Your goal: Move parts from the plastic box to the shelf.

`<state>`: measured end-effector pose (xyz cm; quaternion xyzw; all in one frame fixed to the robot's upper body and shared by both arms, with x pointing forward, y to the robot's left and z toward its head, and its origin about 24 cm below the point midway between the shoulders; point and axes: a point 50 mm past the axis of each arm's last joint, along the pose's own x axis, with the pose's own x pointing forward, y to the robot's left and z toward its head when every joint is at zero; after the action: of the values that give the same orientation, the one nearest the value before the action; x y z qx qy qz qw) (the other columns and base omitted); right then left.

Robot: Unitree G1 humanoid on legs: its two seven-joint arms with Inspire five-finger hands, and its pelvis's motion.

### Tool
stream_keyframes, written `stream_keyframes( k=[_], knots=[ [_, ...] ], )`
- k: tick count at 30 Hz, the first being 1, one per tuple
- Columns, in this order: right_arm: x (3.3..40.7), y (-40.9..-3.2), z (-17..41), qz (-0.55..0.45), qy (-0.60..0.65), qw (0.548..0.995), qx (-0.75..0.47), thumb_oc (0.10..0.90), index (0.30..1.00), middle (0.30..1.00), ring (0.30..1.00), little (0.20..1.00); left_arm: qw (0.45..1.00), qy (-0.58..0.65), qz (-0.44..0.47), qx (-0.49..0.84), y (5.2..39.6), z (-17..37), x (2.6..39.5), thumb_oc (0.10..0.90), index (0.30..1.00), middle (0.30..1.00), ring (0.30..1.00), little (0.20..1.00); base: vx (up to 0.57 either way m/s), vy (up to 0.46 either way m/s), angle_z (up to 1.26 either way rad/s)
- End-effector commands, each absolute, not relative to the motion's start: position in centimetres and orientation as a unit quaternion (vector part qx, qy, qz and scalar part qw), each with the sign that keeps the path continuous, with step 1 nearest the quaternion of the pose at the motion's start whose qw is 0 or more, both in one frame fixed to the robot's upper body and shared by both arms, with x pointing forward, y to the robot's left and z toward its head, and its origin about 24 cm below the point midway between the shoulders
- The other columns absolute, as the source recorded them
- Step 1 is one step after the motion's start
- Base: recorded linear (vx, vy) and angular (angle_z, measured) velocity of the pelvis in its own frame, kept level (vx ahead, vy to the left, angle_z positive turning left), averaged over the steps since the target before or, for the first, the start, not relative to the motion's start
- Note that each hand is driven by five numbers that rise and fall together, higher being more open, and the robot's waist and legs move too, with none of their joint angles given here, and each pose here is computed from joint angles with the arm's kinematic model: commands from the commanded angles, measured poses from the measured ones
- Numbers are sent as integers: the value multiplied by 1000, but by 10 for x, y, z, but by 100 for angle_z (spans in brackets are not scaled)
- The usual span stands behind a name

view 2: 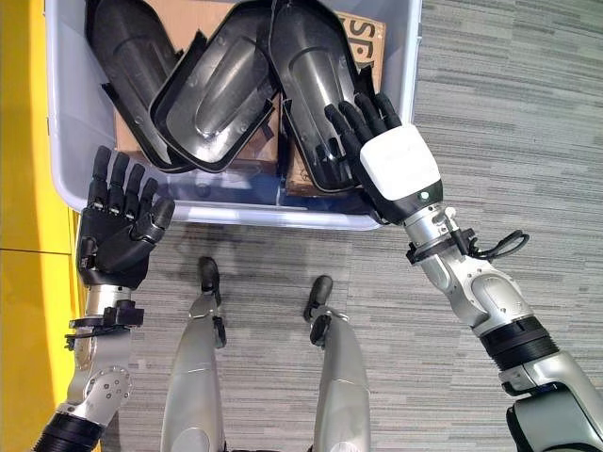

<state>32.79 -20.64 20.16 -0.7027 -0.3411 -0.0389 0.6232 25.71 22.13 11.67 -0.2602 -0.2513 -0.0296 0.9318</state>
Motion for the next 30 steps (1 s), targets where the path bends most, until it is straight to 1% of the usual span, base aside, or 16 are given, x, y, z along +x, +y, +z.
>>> stream_keyframes(
  k=[1, 7, 11, 15, 21, 26, 30],
  knots=[
    [329, -206, 224, -54, -366, 597, -712, 900, 1000, 1000, 1000, 1000, 909, -333, -72, -240, 212, 145, 249, 900, 1000, 1000, 1000, 1000, 0, 0, 0],
    [333, -209, 216, -46, -347, 601, -718, 900, 1000, 1000, 1000, 1000, 906, -336, -89, -241, 211, 147, 250, 900, 1000, 1000, 1000, 1000, 0, 0, 0],
    [334, -211, 210, -58, -344, 596, -723, 900, 1000, 1000, 1000, 1000, 910, -321, -82, -251, 211, 144, 252, 900, 1000, 1000, 1000, 1000, 2, -9, 1],
    [342, -213, 210, -72, -332, 597, -727, 900, 1000, 1000, 1000, 1000, 905, -334, -96, -246, 210, 145, 253, 900, 1000, 1000, 1000, 1000, 0, -2, 1],
    [352, -219, 188, -67, -297, 604, -737, 900, 1000, 1000, 1000, 1000, 904, -331, -113, -247, 203, 145, 255, 900, 1000, 1000, 1000, 1000, 1, 1, -1],
    [363, -221, 180, -93, -282, 611, -734, 900, 1000, 1000, 1000, 1000, 901, -333, -122, -249, 198, 145, 260, 900, 1000, 1000, 1000, 1000, 3, 2, -1],
    [369, -221, 173, -86, -266, 594, -754, 900, 1000, 1000, 1000, 1000, 901, -332, -128, -250, 193, 146, 264, 900, 1000, 1000, 1000, 1000, 0, 0, 0]
  ],
)
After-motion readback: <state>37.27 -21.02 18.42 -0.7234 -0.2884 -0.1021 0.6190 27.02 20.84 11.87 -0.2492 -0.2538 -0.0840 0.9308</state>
